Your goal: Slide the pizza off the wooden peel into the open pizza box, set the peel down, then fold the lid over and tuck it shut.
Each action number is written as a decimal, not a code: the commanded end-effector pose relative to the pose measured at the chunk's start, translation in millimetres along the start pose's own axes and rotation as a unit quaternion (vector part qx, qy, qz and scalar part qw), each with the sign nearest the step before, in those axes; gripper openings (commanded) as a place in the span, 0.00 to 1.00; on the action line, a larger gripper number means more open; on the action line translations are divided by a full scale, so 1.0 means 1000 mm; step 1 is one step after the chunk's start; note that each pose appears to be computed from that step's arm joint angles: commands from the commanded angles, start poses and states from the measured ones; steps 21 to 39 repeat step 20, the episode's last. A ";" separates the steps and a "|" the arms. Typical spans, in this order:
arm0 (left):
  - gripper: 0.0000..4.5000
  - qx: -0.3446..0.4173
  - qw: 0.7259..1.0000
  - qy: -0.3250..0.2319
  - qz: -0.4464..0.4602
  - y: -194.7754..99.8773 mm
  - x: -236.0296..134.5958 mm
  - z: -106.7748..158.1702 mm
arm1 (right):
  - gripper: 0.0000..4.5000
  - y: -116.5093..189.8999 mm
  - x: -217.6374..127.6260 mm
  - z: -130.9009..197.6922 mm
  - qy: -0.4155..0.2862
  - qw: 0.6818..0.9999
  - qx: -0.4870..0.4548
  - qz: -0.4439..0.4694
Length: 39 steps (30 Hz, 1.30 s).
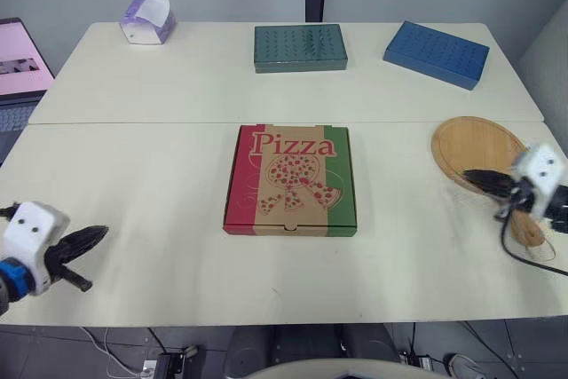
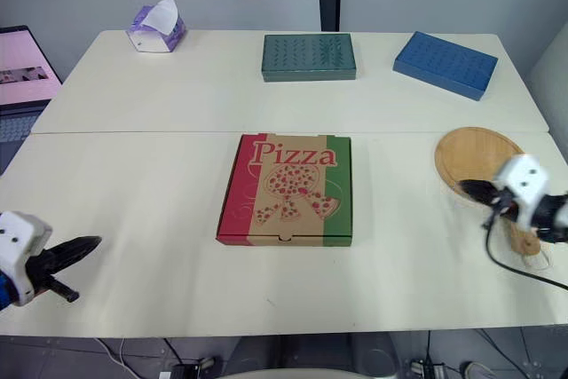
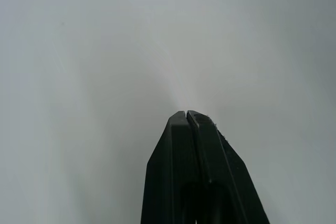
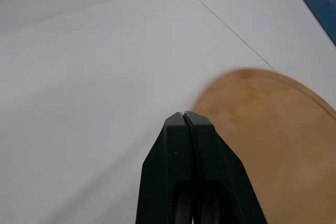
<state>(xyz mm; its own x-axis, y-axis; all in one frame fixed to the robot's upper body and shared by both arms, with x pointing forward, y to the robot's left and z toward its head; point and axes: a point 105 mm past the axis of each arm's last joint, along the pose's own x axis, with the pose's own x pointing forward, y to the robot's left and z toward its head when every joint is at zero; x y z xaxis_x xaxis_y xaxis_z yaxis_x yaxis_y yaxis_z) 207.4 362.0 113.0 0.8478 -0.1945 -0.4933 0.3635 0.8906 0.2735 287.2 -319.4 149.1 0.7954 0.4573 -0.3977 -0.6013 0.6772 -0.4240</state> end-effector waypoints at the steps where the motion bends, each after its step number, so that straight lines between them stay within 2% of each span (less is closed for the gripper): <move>1: 0.00 0.004 1.000 -0.023 0.018 0.012 -0.003 0.012 | 0.01 -0.018 -0.011 -0.005 0.001 0.999 -0.015 -0.034; 8: 0.00 -0.003 1.000 -0.022 0.000 0.011 0.002 0.016 | 0.01 -0.035 -0.016 -0.020 0.022 0.998 -0.012 -0.056; 39: 0.00 -0.007 1.000 -0.012 -0.014 0.015 0.006 0.019 | 0.01 -0.031 -0.015 -0.030 0.033 0.998 -0.011 -0.049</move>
